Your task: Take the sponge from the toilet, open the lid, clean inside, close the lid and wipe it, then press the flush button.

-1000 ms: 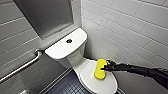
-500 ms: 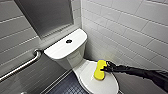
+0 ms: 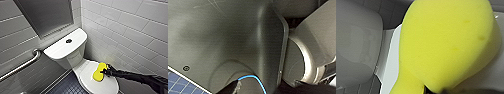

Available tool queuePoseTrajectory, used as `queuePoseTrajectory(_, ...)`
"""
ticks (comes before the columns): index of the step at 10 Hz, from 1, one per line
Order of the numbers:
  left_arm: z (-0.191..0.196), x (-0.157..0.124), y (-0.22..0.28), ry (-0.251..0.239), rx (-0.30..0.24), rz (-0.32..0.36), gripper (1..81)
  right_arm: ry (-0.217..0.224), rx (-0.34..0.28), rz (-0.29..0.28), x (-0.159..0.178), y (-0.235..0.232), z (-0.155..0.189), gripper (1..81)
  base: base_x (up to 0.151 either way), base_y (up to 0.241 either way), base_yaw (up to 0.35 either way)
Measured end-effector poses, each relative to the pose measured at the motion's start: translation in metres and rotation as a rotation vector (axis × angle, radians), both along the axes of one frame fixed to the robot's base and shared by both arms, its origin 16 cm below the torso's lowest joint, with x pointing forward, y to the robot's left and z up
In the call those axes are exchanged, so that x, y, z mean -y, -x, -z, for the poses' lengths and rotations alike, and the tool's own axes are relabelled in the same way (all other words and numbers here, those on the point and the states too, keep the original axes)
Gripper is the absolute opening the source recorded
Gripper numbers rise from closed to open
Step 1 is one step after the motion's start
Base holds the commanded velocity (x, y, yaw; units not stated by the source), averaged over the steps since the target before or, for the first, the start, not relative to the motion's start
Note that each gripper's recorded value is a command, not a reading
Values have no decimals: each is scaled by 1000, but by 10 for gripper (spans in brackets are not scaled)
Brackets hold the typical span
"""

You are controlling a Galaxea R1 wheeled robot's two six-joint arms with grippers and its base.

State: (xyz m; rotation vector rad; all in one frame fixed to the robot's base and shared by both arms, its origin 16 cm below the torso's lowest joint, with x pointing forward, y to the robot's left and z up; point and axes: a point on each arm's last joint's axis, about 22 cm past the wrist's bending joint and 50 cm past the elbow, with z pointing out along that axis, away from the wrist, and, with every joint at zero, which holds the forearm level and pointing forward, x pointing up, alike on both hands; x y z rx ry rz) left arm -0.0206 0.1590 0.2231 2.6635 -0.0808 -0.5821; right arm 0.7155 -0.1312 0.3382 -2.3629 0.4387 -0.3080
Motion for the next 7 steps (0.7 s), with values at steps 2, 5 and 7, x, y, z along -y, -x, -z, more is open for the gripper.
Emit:
queuePoseTrajectory(2,0,1,0,1,0,0,811,-5,-11,40,13,1,1,10,0,0,0)
queuePoseTrajectory(5,-1,7,0,8,0,-3,811,-13,-29,98,58,28,1,10,0,0,0)
queuePoseTrajectory(7,-1,8,0,9,1,-4,811,-15,-45,148,92,61,4,10,0,0,0)
